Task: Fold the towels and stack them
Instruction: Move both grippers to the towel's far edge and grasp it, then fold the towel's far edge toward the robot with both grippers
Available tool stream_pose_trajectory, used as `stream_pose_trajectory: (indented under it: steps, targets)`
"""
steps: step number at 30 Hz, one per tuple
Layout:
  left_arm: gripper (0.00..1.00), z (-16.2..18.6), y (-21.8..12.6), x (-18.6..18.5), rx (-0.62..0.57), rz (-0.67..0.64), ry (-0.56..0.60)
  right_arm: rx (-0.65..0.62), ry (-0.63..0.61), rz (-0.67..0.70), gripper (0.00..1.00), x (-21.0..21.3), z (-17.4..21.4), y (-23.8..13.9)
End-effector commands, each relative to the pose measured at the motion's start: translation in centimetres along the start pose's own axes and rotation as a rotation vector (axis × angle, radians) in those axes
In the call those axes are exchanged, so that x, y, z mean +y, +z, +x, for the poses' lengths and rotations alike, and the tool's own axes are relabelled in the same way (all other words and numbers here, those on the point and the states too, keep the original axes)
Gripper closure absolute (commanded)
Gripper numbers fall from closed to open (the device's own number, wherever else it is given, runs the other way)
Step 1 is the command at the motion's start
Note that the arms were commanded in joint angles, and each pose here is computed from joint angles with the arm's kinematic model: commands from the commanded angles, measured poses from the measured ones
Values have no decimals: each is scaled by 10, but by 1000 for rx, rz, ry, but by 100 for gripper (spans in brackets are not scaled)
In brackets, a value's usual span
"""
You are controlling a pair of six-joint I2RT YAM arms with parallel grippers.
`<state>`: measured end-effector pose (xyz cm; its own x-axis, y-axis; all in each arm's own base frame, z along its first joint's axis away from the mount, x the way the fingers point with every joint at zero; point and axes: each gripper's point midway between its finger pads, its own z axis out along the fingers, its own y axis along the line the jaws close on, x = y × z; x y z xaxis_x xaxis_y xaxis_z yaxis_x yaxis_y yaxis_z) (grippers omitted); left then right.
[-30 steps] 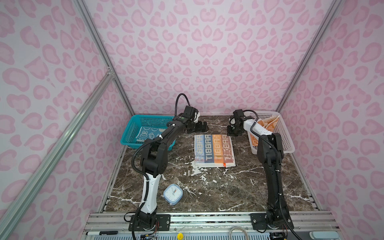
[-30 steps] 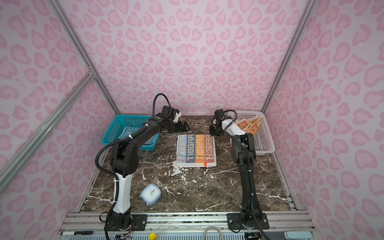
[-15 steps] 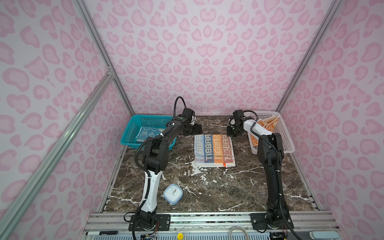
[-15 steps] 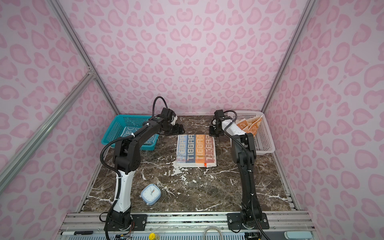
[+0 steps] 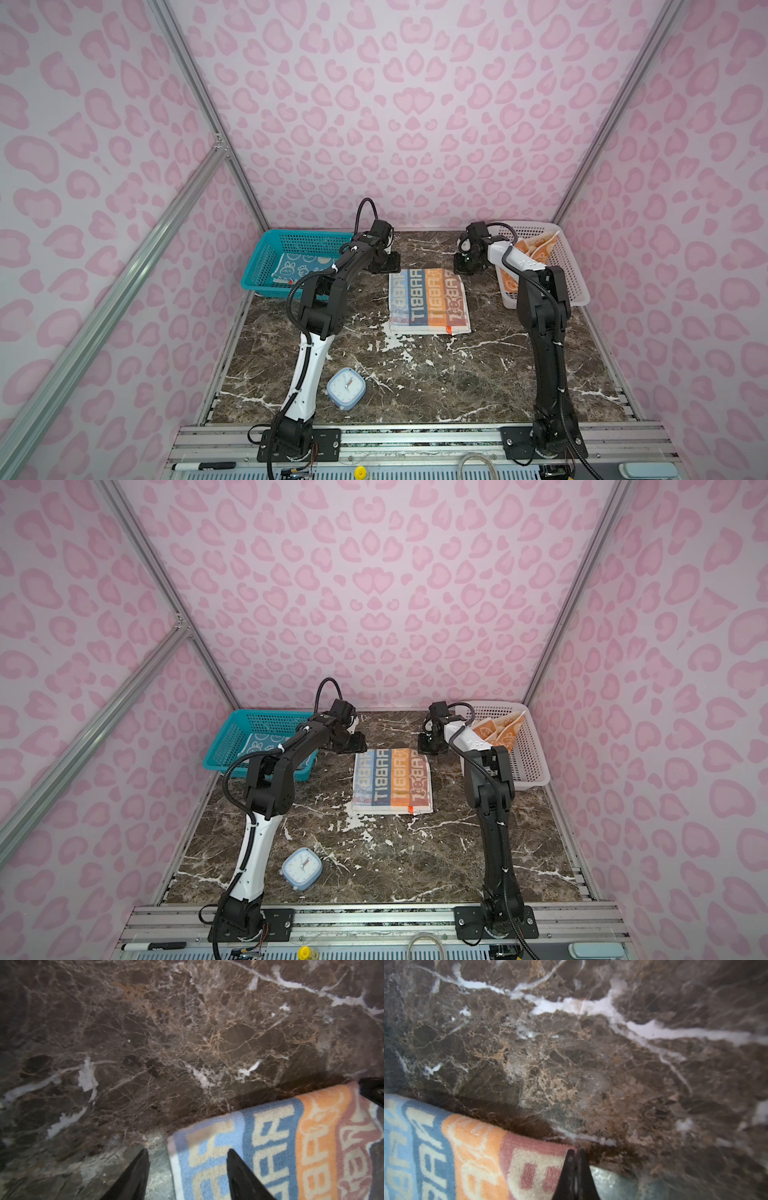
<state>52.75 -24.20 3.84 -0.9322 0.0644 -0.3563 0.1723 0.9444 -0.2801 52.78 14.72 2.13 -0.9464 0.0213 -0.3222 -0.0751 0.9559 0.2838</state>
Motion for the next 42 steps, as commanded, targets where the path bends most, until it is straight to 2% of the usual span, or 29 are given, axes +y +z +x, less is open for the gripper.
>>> stream_pose_trajectory:
  steps: [1,12,14,30,42]
  targets:
    - [43,5,8,6,21,-18,9,74,17,18,100,-5,23,8]
    - [63,11,20,9,41,-22,17,95,23,14,100,-7,31,10]
    - [63,12,21,10,44,-28,22,94,20,11,100,-6,31,9]
    - [95,12,17,15,39,-55,46,82,37,-8,100,-8,29,5]
    - [97,-16,-24,6,-74,-62,106,36,63,-74,100,-3,15,-19]
